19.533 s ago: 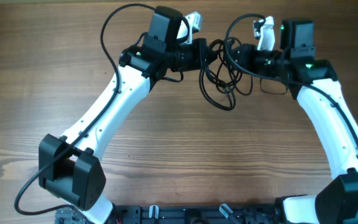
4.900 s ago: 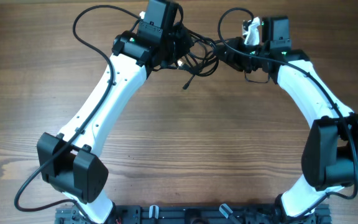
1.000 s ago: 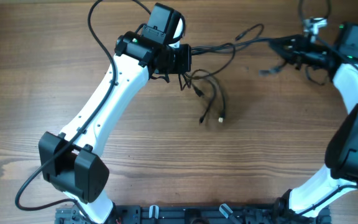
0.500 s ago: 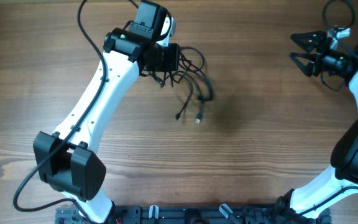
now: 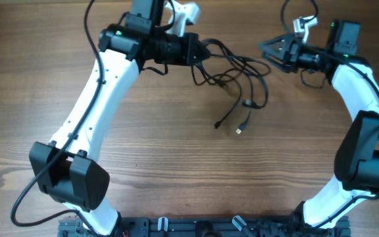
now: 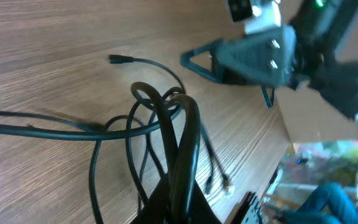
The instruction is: Untangle cables
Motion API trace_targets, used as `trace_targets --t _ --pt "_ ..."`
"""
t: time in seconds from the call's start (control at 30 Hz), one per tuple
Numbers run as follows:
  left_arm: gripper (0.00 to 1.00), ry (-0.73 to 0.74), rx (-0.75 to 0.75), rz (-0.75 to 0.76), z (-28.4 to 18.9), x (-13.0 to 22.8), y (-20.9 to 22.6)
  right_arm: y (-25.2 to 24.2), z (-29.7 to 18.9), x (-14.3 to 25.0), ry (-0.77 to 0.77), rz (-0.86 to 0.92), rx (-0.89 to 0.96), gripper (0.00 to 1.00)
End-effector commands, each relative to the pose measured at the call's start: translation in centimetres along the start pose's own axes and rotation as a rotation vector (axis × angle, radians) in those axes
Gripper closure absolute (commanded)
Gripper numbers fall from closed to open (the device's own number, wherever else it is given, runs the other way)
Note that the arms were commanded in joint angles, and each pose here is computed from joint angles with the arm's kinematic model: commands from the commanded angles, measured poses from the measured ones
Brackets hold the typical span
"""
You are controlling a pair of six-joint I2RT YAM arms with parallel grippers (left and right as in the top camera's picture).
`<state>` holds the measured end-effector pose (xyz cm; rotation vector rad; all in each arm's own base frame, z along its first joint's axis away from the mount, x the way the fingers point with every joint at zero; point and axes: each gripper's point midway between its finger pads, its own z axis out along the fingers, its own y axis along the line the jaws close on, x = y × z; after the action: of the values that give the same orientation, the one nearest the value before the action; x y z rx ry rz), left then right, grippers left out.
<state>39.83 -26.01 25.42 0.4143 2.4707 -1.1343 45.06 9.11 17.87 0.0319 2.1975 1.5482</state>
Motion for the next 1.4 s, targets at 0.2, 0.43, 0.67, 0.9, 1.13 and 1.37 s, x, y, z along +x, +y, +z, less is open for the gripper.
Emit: trace_targets --t 0.2,0.43,0.67,0.9,1.13,1.37 --pt "0.96 -0.069 -0.052 -0.172 -1.5 -1.7 0.7 5.9 3.5 2.2 0.066 0.112 0.004 0.35" --pt "0.96 -0.075 -0.051 -0.332 -1.5 -1.7 0.8 6.3 8.8 4.7 0.085 0.177 0.132 0.37" --pt "0.96 -0.052 0.0 -0.433 -1.4 -1.4 -0.1 6.4 10.5 4.3 0.03 0.168 0.181 0.41" --pt "0.96 -0.002 0.095 -0.43 -1.5 -0.9 -1.8 5.8 10.7 3.3 -0.021 0.161 0.211 0.46" --pt "0.96 0.042 0.16 -0.41 -1.3 -0.3 -3.5 5.1 12.1 3.5 -0.003 0.197 0.179 0.57" --pt "0.96 0.012 0.1 -0.408 -1.1 -0.6 -2.5 6.9 11.8 3.4 0.04 0.172 0.078 0.89"
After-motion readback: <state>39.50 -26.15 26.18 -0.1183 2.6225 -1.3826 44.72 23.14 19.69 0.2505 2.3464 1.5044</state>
